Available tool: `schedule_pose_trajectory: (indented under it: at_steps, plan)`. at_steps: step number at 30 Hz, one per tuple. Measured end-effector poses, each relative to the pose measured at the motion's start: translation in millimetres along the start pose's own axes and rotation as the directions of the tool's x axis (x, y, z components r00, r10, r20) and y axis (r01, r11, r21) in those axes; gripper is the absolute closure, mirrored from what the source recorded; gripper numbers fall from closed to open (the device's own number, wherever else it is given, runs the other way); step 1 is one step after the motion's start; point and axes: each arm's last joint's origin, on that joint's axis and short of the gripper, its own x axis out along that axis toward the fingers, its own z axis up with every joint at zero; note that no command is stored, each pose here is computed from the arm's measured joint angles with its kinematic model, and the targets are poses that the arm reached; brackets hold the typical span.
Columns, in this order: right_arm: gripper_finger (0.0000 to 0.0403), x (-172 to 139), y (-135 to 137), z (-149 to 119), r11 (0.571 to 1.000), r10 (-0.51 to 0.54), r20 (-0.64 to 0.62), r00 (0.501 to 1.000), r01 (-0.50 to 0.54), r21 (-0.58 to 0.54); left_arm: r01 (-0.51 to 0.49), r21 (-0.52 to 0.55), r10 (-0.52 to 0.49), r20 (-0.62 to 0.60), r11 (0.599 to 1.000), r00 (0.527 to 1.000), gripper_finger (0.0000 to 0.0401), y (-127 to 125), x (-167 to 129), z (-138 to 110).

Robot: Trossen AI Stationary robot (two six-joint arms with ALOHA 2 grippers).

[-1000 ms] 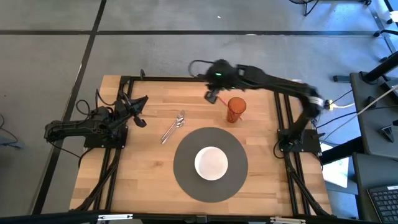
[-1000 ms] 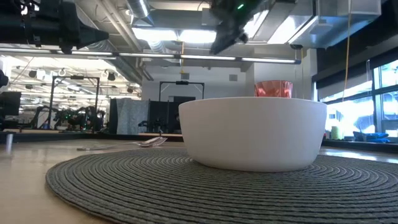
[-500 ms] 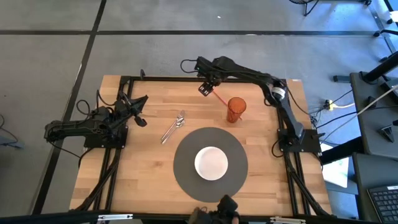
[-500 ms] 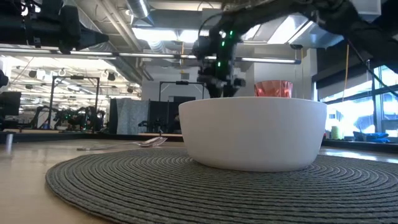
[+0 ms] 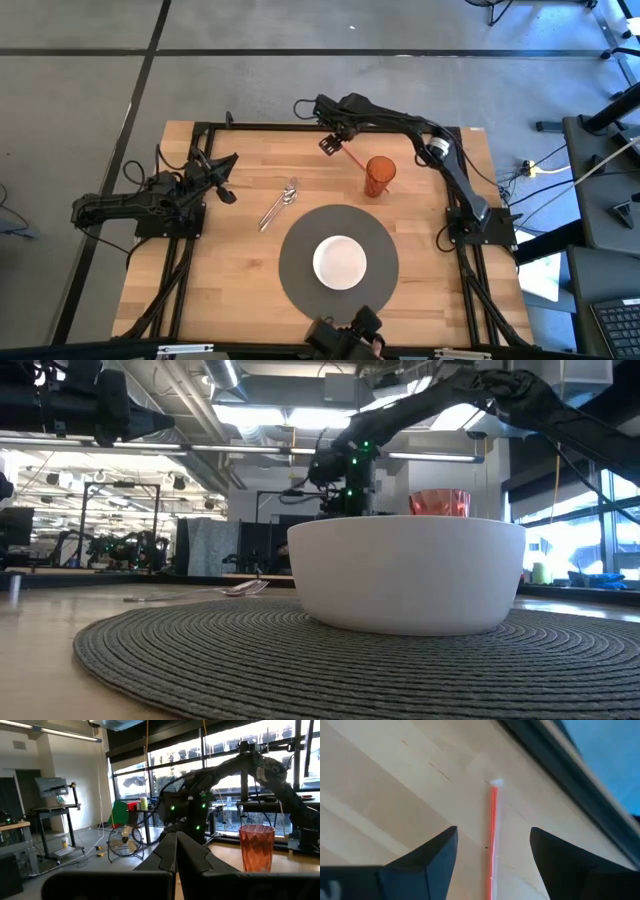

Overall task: Pick & Place Utensil
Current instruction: Put the red straw into the orange glass

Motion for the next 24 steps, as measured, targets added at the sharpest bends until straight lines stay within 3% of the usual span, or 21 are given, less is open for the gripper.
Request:
schedule_pose_trajectory:
  at_steps: [11, 17, 24]
  plan:
    - [0.0154, 31, -8, -3, 1.000, -0.027, -0.116, 0.993, 0.027, -0.002, 0.000, 0.001, 0.000, 0.000, 1.000, 1.000, 0.0394, 0, 0, 0]
    - [0.0158, 40, -20, -2, 0.998, 0.049, -0.159, 0.986, -0.044, 0.038, 0.002, 0.005, -0.002, -0.007, 1.000, 1.000, 0.0393, 0, 0, -1]
    - [0.0193, 39, -21, -1, 0.996, 0.091, -0.166, 0.982, -0.090, 0.015, 0.000, 0.006, 0.000, -0.007, 1.000, 1.000, 0.0394, 0, 0, -1]
